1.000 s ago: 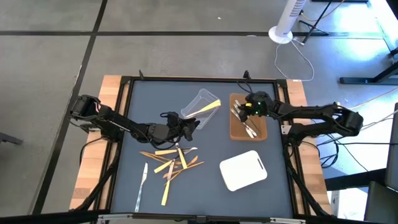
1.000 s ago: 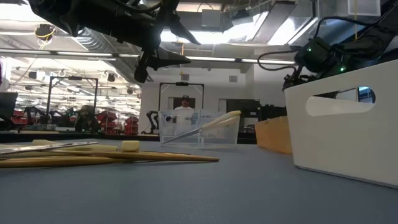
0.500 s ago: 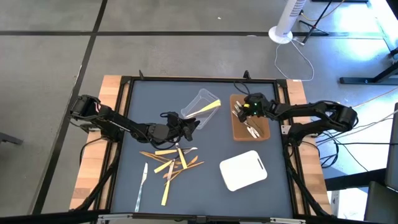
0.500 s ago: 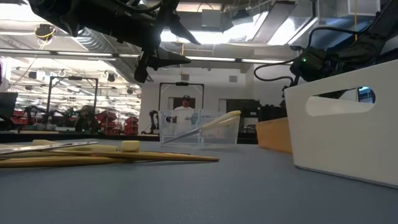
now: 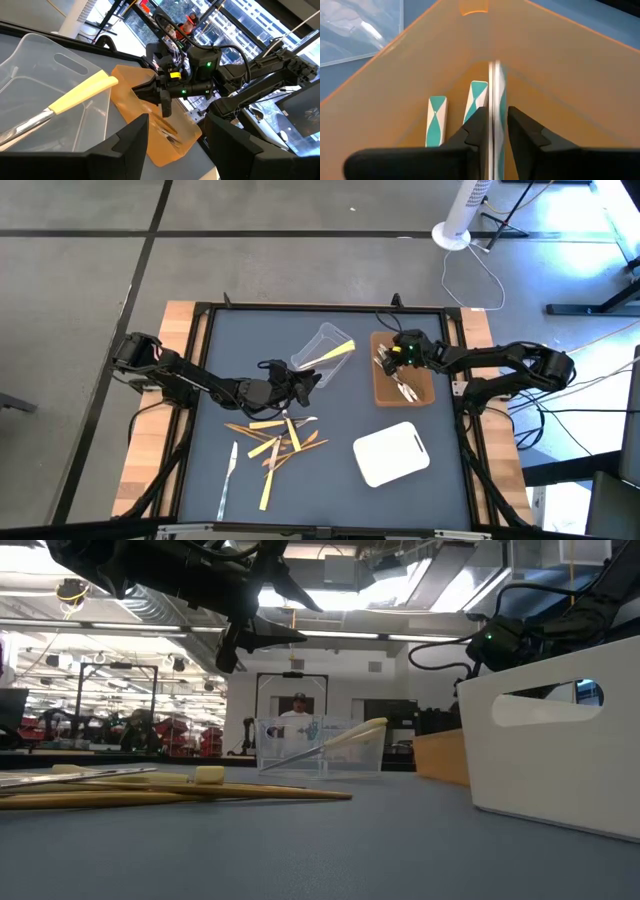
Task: Sort silverware by color (type)
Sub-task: Put the white knife into the orange bin, then put the yellow knife into the transparent bin
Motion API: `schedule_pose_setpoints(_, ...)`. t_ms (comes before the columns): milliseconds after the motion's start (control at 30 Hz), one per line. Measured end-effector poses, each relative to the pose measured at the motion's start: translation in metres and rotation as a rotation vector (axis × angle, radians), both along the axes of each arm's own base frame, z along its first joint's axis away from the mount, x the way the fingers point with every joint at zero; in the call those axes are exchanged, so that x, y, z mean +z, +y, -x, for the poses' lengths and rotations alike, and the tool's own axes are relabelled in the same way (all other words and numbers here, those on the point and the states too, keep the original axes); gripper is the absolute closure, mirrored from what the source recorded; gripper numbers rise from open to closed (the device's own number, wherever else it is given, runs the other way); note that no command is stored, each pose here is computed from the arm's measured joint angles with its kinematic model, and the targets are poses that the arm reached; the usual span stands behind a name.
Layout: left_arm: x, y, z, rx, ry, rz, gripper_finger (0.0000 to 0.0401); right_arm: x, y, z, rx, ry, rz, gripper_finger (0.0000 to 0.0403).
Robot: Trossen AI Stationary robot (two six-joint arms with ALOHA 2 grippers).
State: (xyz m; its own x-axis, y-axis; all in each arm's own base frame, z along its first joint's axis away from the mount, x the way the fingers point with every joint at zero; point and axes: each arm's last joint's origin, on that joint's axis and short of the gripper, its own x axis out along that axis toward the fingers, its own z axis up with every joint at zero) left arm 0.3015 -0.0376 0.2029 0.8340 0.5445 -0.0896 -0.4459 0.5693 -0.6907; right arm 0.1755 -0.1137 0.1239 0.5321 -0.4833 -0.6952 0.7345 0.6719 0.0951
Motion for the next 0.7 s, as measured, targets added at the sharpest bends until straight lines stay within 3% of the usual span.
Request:
schedule_pose_setpoints(567, 0.0, 0.0, 0.0, 0.0, 0.0, -0.001, 0.0213, -0.0001, 0.0001, 0.0, 0.0, 0.0, -0.002, 0.0317)
schedule_pose_setpoints(700, 0.0, -0.0006, -0.0005, -0.037, 0.045, -0.067, 0.0213, -0.0001, 0.0001, 0.0, 0.0, 0.0, -0.002, 0.0316)
